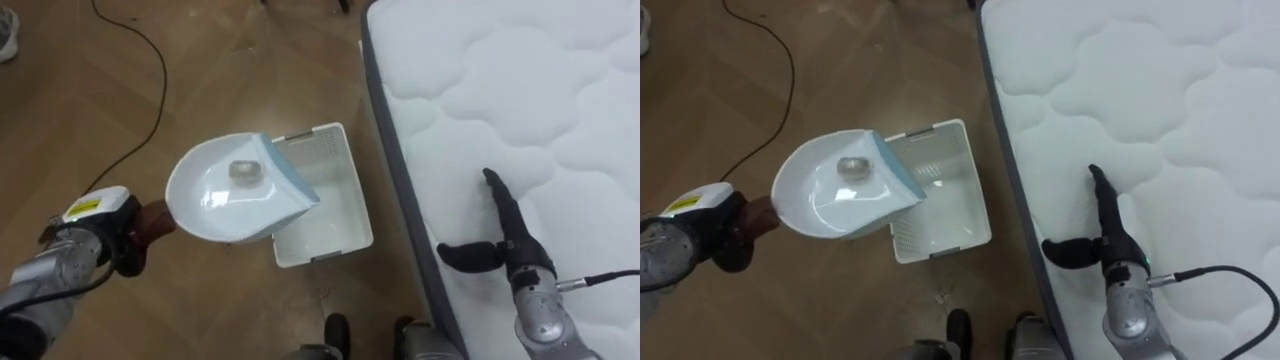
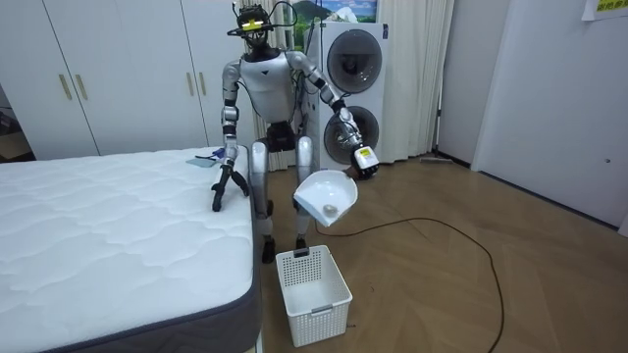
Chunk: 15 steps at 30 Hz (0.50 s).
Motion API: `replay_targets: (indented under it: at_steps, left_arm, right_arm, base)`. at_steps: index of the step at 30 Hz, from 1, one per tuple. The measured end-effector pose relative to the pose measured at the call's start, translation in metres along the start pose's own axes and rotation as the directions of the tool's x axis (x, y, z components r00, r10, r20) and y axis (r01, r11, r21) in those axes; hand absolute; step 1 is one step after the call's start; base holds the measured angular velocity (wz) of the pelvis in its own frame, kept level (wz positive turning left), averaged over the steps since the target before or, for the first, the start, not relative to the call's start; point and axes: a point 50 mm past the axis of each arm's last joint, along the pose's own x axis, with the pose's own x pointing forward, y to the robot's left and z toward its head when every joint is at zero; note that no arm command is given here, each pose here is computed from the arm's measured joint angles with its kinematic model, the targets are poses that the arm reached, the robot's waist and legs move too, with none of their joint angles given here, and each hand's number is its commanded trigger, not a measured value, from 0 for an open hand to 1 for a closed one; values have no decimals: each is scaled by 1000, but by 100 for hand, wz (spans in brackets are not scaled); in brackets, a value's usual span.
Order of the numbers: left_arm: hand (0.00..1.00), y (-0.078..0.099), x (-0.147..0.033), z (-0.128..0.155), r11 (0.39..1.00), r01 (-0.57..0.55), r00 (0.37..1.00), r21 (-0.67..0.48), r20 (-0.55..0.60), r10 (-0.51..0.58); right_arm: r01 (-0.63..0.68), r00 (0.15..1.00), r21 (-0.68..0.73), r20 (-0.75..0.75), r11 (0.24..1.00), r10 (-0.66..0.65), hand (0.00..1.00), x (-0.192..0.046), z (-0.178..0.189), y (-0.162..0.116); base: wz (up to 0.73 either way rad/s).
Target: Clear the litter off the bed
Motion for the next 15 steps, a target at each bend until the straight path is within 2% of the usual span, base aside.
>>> replay_targets:
  at_steps: [3, 9, 15]
  left_arm:
    - [100, 0, 0, -4, 1000, 4, 999, 11, -32, -4]
    - [100, 1, 0, -6, 990, 16, 999, 140, -39, -10]
    - [100, 15, 0, -9, 974, -3, 999, 227, -47, 14]
  right_arm:
    - [10, 1000, -11, 3, 1000, -10, 0, -1, 0, 1]
    - [17, 1000, -12, -1, 1000, -17, 0, -1, 0, 1]
    - [21, 1000, -1, 1, 1000, -21, 0, -1, 1, 1]
  base:
    - [4]
    - [8]
    - [1]
